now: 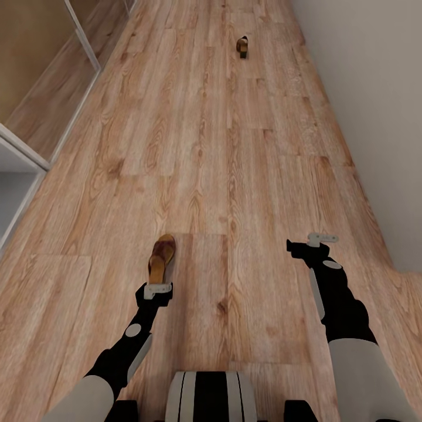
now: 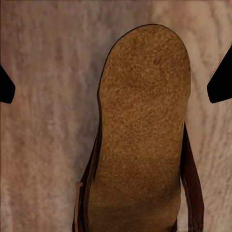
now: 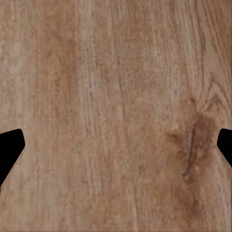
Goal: Pick up the two gym shoes and the two sandals from the corridor floor and place them onto the hallstand (shoe rack) in the corridor, making sure they are on the rack and not on the floor. Arrange them so the two gym shoes are next to each other and the two sandals are next to each other.
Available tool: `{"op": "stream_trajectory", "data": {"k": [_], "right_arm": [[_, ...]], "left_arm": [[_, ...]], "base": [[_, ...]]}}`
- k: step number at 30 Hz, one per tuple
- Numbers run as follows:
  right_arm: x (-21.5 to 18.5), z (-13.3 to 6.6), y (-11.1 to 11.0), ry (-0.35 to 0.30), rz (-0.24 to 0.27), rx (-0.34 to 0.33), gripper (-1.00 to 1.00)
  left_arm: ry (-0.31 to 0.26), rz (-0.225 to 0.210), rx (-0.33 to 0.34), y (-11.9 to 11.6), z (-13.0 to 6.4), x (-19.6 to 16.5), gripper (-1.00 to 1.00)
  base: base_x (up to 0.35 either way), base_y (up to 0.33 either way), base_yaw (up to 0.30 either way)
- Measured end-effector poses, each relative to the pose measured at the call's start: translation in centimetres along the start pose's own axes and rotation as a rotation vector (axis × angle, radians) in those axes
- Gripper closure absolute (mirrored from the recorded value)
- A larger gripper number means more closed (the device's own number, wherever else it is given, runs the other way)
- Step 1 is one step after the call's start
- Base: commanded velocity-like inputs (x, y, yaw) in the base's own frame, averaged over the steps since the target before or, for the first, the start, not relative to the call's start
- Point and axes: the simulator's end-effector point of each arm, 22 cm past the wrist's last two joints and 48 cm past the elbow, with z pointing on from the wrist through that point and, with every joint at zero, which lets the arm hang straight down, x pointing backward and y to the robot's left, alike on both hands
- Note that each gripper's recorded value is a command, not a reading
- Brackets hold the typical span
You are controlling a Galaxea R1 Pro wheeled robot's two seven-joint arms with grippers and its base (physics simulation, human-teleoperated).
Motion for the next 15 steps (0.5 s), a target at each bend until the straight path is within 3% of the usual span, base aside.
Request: {"op": "stream_trajectory", "data": {"k": [15], "right_arm": [[-0.17,0.03,0.12,-0.008,-0.002,-0.003,-1.00]], "left_arm": [[0.000,0.000,0.000,0.00,0.01,0.02,-1.00]], "base": [[0.030,0.000,0.000]]}}
